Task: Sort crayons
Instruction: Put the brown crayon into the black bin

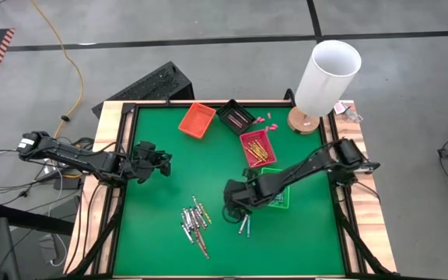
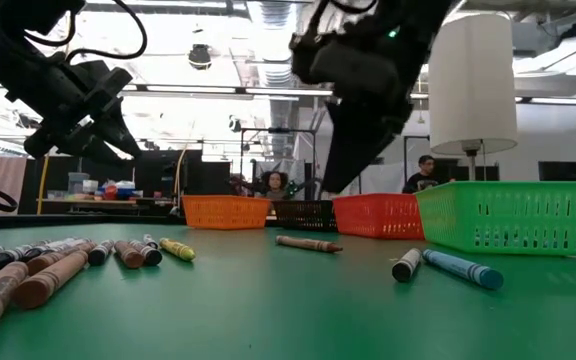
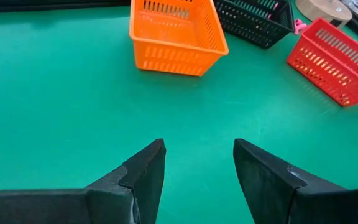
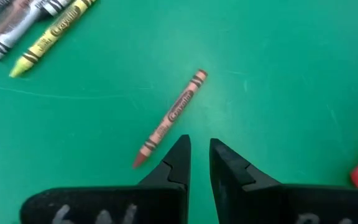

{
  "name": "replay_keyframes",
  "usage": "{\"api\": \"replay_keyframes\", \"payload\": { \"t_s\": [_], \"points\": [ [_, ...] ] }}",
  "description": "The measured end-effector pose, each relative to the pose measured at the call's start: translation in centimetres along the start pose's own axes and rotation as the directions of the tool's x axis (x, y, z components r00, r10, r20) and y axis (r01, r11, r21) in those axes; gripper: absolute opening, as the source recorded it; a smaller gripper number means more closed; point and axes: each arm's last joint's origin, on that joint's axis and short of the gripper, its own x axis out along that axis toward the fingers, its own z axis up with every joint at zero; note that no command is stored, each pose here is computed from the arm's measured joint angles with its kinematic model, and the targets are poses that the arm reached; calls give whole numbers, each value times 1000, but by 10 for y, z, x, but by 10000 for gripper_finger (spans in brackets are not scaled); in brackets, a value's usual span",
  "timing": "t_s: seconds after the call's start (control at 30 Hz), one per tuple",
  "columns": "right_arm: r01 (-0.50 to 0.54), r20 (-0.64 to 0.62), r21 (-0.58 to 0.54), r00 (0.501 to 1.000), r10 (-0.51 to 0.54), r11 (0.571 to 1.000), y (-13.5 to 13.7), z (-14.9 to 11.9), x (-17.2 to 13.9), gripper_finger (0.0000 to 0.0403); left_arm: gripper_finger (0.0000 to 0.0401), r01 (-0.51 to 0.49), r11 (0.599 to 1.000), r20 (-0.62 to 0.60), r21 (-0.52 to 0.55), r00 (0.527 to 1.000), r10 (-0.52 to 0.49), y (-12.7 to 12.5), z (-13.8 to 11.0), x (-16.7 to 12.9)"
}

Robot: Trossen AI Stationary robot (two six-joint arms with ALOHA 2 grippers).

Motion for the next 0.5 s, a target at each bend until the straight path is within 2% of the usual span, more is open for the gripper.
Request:
{"api": "replay_keyframes", "payload": {
  "t_s": [0.2, 0.5],
  "points": [
    [7, -25, 8, 1000, -7, 1000, 1, 0, 11, 82, 180, 0, 1000, 0, 1, 1000, 0, 0, 0, 0],
    [-15, 12, 95, 1000, 14, 995, 2, 4, 13, 169, 180, -10, 1000, 15, 8, 1000, 10, 0, 0, 0]
  ]
}}
